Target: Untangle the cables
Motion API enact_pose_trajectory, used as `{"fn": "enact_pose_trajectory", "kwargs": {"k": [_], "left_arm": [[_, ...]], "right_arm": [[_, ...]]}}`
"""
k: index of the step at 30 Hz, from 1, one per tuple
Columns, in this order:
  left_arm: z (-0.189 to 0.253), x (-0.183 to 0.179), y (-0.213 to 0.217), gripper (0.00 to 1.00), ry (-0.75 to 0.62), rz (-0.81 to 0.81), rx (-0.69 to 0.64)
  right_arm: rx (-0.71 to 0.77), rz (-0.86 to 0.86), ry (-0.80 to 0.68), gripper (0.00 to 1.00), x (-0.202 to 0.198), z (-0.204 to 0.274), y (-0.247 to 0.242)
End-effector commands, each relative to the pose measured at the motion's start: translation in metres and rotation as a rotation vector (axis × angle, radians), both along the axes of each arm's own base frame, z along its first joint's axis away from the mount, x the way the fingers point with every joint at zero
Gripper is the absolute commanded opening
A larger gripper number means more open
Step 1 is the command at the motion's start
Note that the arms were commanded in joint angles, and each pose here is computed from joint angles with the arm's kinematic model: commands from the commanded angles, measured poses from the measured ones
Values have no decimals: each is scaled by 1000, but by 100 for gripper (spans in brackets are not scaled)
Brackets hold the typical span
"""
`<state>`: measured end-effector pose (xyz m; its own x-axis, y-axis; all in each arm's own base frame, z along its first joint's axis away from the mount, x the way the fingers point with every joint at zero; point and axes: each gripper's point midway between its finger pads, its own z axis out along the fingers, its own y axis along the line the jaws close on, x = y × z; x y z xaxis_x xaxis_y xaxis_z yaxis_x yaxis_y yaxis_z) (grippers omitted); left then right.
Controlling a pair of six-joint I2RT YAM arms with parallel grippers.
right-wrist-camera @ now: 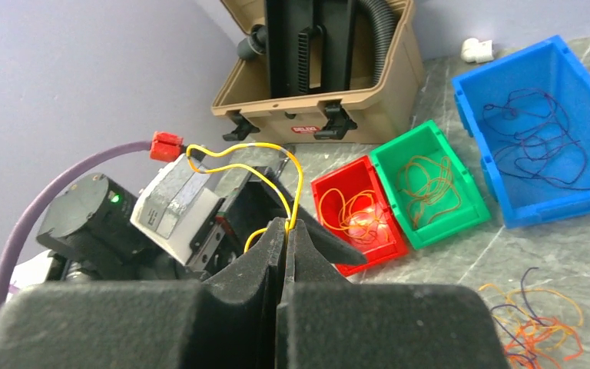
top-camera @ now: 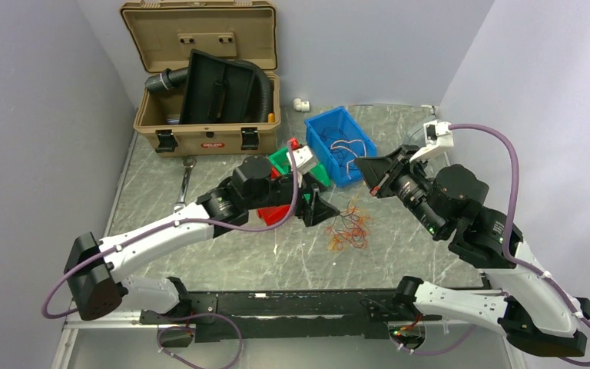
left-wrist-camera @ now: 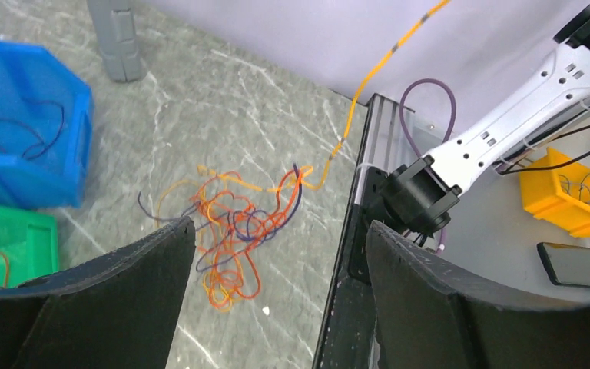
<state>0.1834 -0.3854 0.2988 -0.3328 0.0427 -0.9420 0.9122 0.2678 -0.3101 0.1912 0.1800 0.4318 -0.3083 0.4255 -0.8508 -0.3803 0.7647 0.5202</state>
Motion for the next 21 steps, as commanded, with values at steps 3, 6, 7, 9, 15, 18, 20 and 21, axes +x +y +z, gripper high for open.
{"fn": "enact_pose_trajectory", "kwargs": {"k": [3,6,7,9,15,18,20,21], "left_arm": [[54,-3,-30,77,-63,-104,-156],[53,-6,-48,70,-37,-149,-137],[53,-8,-53,69,-36,-161,-134],[52,-11,-60,63,-43,-174,-137],[47,-10,-62,0,-34,-171,-158],[49,-6,-50,0,-21,-151,-201],[51,-1,-37,0,-5,-133,-243],[54,2,-29,0,0,-131,-266]], "right_arm": [[101,50,-13,0,-3,15,15],[106,63,-10,0,-2,14,20],[104,65,-6,0,-1,13,23],[102,73,-1,0,-1,10,26],[82,108,-2,26,-2,5,34],[58,74,7,64,-1,-3,25],[39,40,16,74,0,-11,16],[26,15,26,76,1,-18,10]]}}
